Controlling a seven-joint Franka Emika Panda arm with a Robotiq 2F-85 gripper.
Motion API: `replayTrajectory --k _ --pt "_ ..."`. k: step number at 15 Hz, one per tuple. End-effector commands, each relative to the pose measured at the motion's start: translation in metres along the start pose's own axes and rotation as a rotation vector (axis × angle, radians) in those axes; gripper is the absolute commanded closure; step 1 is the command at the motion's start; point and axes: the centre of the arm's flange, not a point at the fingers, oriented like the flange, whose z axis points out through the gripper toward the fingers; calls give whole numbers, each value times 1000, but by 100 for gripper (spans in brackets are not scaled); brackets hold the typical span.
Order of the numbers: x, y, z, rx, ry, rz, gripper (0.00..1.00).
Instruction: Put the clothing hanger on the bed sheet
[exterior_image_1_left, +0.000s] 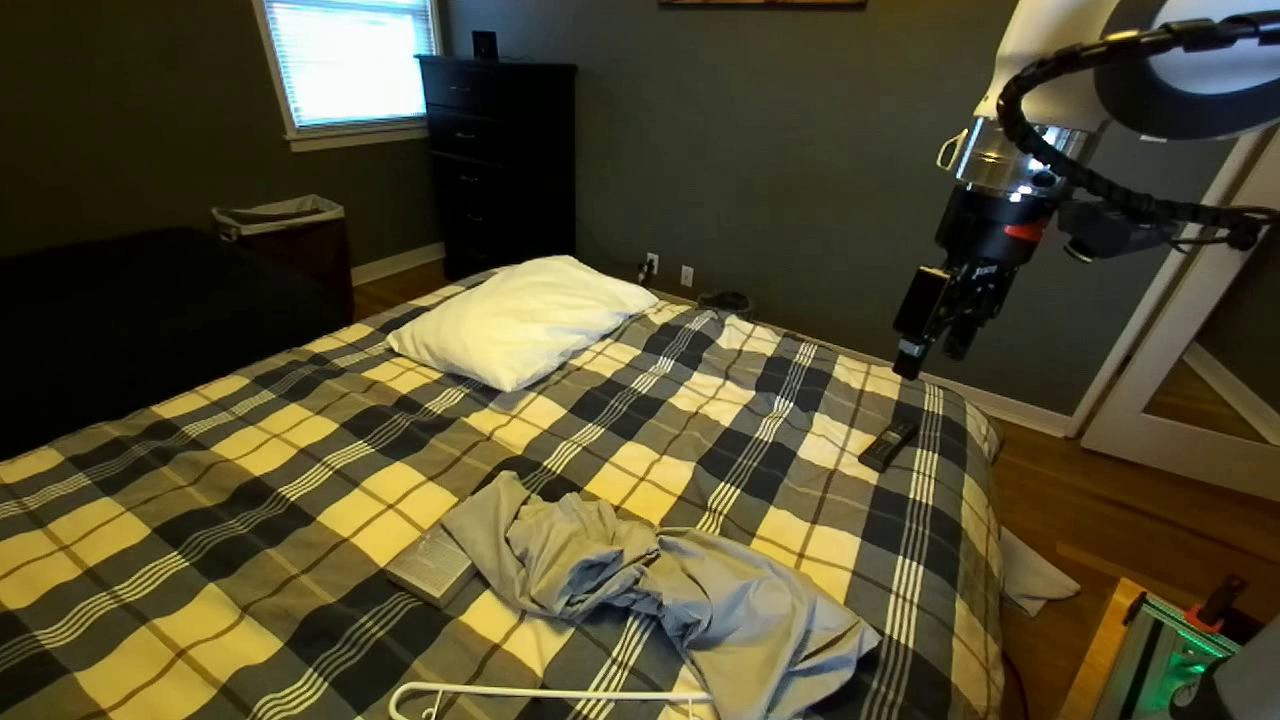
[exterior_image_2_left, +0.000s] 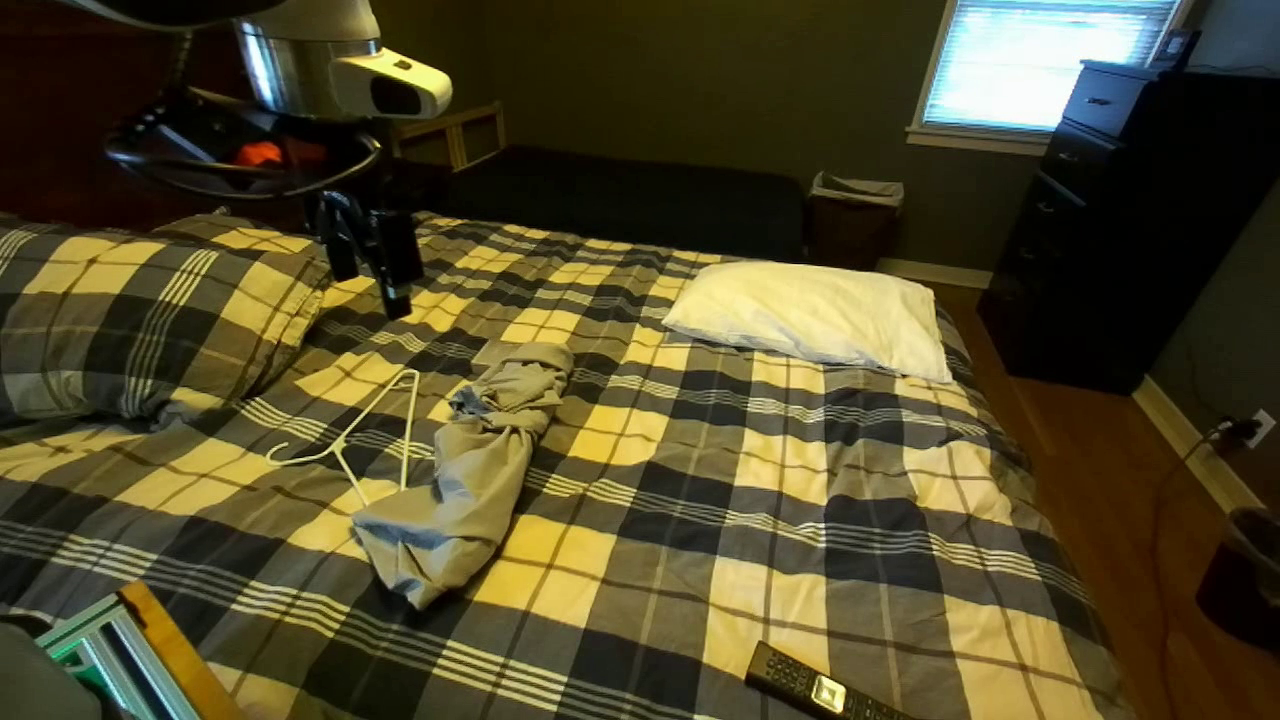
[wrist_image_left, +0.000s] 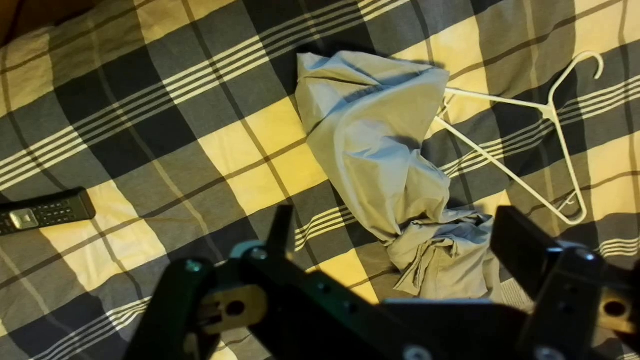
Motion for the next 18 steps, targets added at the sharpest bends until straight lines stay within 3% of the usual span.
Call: replayTrajectory --k 1,3,6,10,11,13,16,18 --pt "33 -8 33 10 -19 -52 0" --pt "58 -27 72 33 -51 -135 0" --pt "68 -77 122 66 -117 -277 0" --pt "71 -156 192 -22 -266 -442 0" --pt "45 -122 165 15 -198 -390 0" --pt "46 -149 189 2 -250 -437 0" --pt "55 -153 197 3 -264 -441 0" --pt "83 -166 219 -69 -266 -605 0"
